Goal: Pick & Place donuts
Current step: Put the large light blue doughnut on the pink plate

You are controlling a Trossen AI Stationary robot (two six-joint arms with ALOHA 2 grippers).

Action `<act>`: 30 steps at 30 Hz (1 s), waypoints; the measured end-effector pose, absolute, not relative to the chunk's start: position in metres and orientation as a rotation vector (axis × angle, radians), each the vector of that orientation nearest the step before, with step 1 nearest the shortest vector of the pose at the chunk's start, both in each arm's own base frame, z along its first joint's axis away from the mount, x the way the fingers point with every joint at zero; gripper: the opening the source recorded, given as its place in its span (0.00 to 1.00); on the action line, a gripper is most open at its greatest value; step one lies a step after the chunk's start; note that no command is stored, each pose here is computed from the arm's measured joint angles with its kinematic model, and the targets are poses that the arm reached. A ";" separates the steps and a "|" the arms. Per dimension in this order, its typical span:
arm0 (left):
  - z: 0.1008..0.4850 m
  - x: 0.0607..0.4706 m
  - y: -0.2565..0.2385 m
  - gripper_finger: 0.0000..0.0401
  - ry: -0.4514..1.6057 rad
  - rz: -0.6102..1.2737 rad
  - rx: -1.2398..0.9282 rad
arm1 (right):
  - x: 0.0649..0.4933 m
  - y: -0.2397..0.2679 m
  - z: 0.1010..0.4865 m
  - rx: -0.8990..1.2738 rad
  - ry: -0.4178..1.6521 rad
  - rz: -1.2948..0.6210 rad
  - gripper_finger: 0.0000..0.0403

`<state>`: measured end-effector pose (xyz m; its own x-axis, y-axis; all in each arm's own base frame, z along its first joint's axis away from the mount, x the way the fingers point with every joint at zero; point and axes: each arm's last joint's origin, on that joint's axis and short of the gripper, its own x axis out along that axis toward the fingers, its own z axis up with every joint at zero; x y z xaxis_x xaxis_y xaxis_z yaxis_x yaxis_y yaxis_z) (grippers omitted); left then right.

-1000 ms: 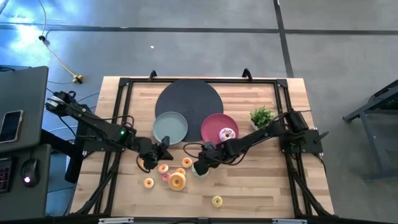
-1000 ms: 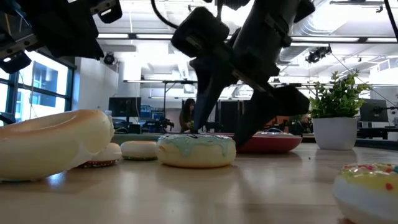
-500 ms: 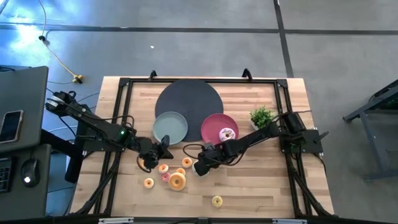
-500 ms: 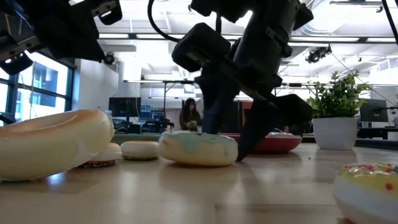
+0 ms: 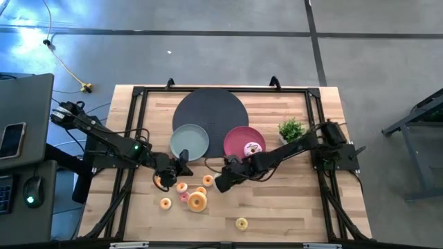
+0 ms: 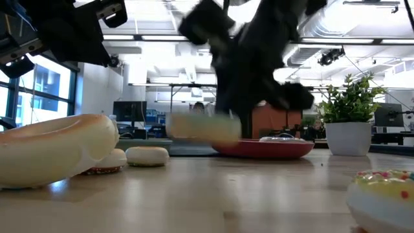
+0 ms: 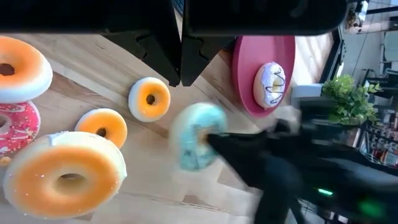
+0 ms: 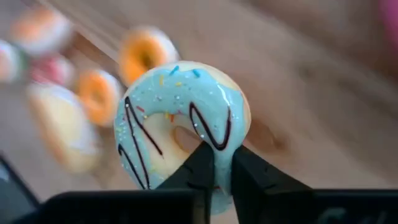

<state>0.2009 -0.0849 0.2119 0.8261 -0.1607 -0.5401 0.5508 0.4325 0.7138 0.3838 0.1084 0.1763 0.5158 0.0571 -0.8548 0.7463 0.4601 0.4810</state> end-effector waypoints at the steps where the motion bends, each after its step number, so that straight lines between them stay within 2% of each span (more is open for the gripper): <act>1: 0.212 0.201 -0.085 0.00 0.426 -0.460 1.036 | 0.381 0.107 0.185 1.013 0.933 -0.519 0.05; 4: 0.212 0.201 -0.085 0.00 0.427 -0.456 1.037 | 0.366 0.096 0.212 0.991 0.886 -0.593 0.04; 7: 0.212 0.201 -0.084 0.00 0.431 -0.438 1.042 | 0.345 0.077 0.234 0.949 0.845 -0.757 0.07; 11: 0.214 0.202 -0.084 0.00 0.425 -0.400 1.047 | 0.335 0.037 0.245 0.881 0.860 -0.876 0.10; 18: 0.234 0.202 -0.075 0.00 0.312 -0.276 1.035 | 0.346 -0.024 0.231 0.801 0.936 -0.855 0.11; 30: 0.246 0.195 -0.059 0.00 0.304 -0.206 1.012 | 0.345 -0.067 0.207 0.738 1.094 -0.865 0.11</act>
